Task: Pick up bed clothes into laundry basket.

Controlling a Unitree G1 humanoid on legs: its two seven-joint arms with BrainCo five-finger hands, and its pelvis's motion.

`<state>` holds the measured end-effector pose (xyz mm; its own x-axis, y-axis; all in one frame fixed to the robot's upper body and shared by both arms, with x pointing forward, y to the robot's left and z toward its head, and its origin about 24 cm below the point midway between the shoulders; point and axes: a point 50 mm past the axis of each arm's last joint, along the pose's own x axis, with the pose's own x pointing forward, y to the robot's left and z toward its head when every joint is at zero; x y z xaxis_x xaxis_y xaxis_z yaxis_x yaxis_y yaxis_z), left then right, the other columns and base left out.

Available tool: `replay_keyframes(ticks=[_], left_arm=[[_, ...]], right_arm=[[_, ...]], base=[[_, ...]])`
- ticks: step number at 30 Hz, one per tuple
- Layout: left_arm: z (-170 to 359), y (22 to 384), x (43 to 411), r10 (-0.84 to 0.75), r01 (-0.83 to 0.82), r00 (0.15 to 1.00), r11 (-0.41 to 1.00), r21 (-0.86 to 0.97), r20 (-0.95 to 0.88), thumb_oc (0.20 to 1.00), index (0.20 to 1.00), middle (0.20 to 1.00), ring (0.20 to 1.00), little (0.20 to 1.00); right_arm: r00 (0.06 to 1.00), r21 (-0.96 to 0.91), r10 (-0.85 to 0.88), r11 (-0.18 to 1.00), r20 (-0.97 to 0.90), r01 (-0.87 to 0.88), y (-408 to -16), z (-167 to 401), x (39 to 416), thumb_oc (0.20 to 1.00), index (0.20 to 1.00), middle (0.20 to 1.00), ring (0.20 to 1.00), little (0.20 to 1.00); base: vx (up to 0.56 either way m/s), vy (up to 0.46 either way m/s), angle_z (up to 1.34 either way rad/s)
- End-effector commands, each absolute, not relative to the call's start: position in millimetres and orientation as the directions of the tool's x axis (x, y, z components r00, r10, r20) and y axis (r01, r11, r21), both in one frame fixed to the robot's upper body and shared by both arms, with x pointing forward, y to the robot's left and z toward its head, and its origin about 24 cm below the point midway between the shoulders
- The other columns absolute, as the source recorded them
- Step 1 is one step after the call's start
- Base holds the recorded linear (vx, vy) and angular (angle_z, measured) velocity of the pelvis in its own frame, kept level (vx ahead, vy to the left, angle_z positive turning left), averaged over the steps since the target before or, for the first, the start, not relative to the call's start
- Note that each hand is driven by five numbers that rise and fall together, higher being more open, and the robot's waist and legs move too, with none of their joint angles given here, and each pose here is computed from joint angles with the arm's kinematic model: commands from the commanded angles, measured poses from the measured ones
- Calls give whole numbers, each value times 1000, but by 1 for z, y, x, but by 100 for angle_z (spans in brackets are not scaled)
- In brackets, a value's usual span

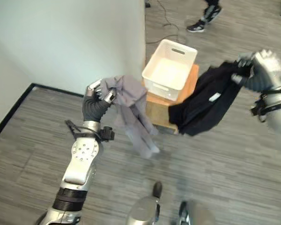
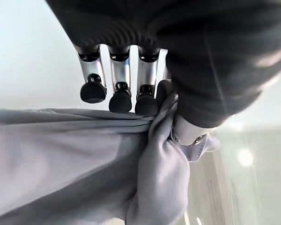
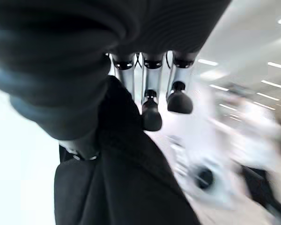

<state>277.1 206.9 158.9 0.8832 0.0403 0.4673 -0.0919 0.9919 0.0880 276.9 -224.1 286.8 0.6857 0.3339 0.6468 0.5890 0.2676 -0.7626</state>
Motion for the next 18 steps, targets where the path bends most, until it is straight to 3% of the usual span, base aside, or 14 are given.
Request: replay_keyframes(ticks=[1, 4, 9, 11, 18], left_arm=[[167, 206, 258, -28, -36, 841, 994, 108, 540, 200, 200, 200, 200, 200], [153, 212, 255, -12, -38, 872, 995, 93, 489, 200, 200, 200, 200, 200], [136, 212, 247, 5, -28, 904, 998, 47, 427, 200, 200, 200, 200, 200], [137, 209, 246, -3, -13, 899, 999, 33, 438, 200, 200, 200, 200, 200], [136, 196, 248, -32, 30, 897, 999, 12, 440, 200, 200, 200, 200, 200]], right_arm=[[618, -656, 229, 348, 752, 670, -236, 308, 288, 200, 200, 200, 200, 200], [612, -650, 220, 273, 760, 709, -242, 326, 291, 200, 200, 200, 200, 200], [554, -594, 214, 283, 804, 753, -235, 347, 295, 200, 200, 200, 200, 200], [481, -528, 219, 329, 849, 783, -229, 364, 289, 200, 200, 200, 200, 200], [514, -574, 257, 349, 819, 741, -220, 348, 292, 200, 200, 200, 200, 200]], base=[[613, -347, 123], [404, -212, 80], [238, -171, 48], [70, -228, 9], [142, 4, -12]])
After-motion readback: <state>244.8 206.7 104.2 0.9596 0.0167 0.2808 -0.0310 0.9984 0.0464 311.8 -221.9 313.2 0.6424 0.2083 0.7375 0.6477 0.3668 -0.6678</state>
